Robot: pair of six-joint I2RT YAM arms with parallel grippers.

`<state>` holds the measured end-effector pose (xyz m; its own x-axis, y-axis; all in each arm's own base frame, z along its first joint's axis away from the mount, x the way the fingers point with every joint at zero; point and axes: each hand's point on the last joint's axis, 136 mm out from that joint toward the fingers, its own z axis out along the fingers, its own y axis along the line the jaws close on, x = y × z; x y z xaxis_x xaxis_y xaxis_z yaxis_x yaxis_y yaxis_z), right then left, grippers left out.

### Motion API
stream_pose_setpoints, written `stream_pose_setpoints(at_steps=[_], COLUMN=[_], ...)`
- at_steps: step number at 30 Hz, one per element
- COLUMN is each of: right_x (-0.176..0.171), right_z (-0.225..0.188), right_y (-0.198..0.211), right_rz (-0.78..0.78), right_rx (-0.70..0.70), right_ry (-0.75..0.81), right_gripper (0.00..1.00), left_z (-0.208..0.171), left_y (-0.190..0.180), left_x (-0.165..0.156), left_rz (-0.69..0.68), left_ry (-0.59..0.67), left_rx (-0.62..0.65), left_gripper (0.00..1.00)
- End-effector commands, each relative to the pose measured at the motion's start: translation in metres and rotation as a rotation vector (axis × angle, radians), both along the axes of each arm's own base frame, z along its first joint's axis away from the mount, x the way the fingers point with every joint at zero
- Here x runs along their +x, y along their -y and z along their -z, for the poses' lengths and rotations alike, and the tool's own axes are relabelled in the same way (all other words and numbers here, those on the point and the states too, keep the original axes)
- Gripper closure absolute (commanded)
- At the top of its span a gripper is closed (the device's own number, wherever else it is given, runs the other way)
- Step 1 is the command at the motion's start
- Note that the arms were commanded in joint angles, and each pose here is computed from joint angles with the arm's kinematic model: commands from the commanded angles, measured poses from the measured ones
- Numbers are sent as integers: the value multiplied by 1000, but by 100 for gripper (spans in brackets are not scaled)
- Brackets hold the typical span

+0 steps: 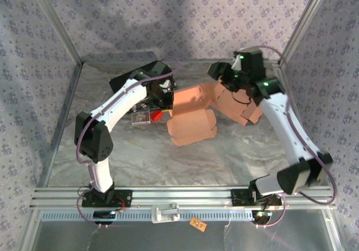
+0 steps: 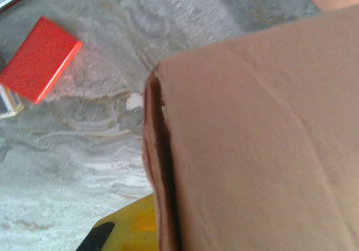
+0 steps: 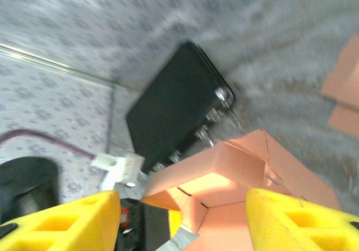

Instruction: Fold the paper box

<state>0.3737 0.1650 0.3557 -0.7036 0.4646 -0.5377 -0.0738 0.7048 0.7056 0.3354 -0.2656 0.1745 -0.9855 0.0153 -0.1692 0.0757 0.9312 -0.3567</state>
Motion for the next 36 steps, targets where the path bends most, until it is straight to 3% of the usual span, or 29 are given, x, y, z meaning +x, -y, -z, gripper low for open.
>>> stream_pose_setpoints(at_steps=[1, 5, 9, 13, 17, 24, 36], right_x=[-2, 2, -4, -11, -7, -5, -14], right_z=[-21, -20, -10, -4, 12, 35, 48], right_y=[30, 52, 52, 31, 28, 19, 3], right_rz=[-9, -46, -155, -328, -376, -421, -463], right_rx=[1, 63, -91, -128, -165, -103, -96], right_ry=[147, 240, 319, 365, 319, 233, 210], right_gripper=[42, 45, 49, 49, 53, 61, 60], left_z=[-24, -27, -30, -32, -32, -29, -31], left_y=[22, 25, 27, 28, 27, 26, 26], left_x=[13, 25, 29, 26, 23, 18, 19], left_rz=[136, 211, 277, 324, 348, 350, 340], left_ry=[42, 43, 44, 43, 37, 16, 13], left_rx=[-169, -247, -270, -306, -319, -338, -351], left_gripper=[100, 100, 100, 100, 100, 100, 100])
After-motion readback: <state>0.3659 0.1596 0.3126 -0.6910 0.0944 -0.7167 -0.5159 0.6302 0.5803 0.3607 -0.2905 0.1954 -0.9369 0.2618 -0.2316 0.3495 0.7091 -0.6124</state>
